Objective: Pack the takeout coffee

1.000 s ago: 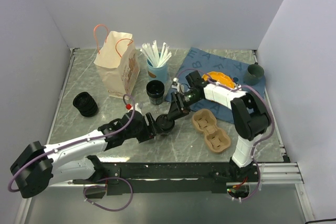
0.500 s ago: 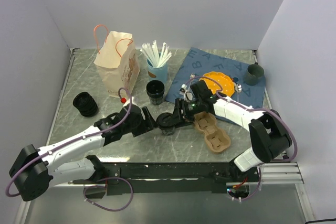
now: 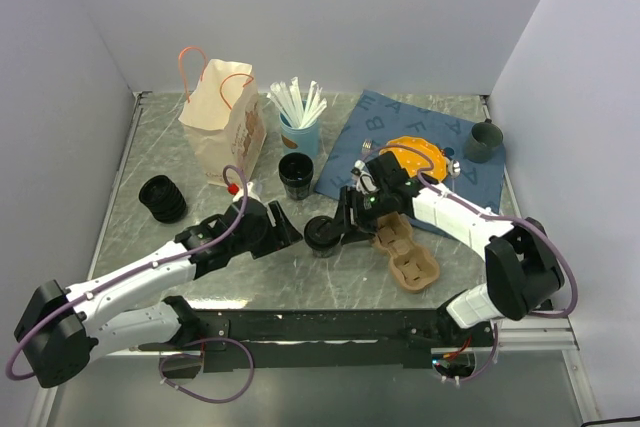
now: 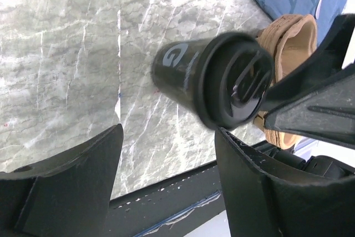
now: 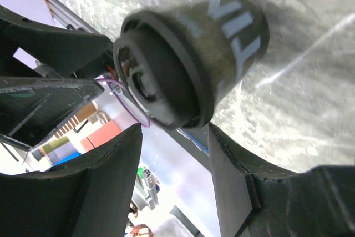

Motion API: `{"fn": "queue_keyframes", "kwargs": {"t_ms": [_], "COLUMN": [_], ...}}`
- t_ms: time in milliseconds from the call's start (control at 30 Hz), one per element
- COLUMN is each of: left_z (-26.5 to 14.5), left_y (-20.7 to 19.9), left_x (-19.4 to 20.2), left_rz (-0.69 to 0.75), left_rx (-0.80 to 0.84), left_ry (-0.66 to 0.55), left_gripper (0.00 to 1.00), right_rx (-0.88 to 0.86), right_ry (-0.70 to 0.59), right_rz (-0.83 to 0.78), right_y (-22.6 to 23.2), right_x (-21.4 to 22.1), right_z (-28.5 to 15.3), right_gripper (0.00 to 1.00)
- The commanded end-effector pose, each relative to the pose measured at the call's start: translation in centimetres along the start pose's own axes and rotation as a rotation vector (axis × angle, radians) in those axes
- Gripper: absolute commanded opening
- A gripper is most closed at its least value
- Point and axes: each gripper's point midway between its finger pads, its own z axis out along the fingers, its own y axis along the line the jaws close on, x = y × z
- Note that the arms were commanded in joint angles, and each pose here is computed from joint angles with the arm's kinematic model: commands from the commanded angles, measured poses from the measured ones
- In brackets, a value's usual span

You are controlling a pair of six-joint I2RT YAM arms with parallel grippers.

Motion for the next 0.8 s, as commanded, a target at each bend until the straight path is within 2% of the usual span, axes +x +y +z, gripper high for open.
{"fn": "queue_keyframes", "kwargs": {"t_ms": [0,167,233,367,567,600,767], "left_z": [-0.3,-0.2,-0.2,0.0,0.6,0.7,1.9], "left_y": [-0.9,-1.3,-1.6,-2.3,-3.4,-3.6,-3.3], "left_x": [-0.4,0.1,0.2,0.5,0.9,0.9,1.3], "left_rz": [-0.002,-0.021,-0.026,-0.013,-0.041,-0.046,-0.056], "left_rx": [0.042,0.079,0.095,0.134,0.206,0.216,0.2], "left_ry": [-0.013,0.006,0.011,0.026,0.042,0.044,0.057], "left_gripper": [0.72,0.71,0.71,0.71,0.71,0.7,0.69], "right_rx": [0.016,0.106,0.102,-0.018,-0.159,-0.172,-0.26], "right_ry": [-0.047,-0.05,-0.049,0.015,0.08,0.131,0.184], "right_rz": [-0.031,-0.145,-0.238,-0.378,-0.408,-0.4,-0.385], "right_y": [1.6,0.6,1.0,2.7,3.4,2.8,3.3], "right_x": [-0.4,-1.5,-2.9,-4.2,-7.3,-7.1,-7.8], "right_z": [-2.2,-4.0,-4.7,-5.3,-5.3,-4.6,-3.1], "right_gripper": [0.59,0.6,0.6,0.62,0.64,0.64,0.64]}}
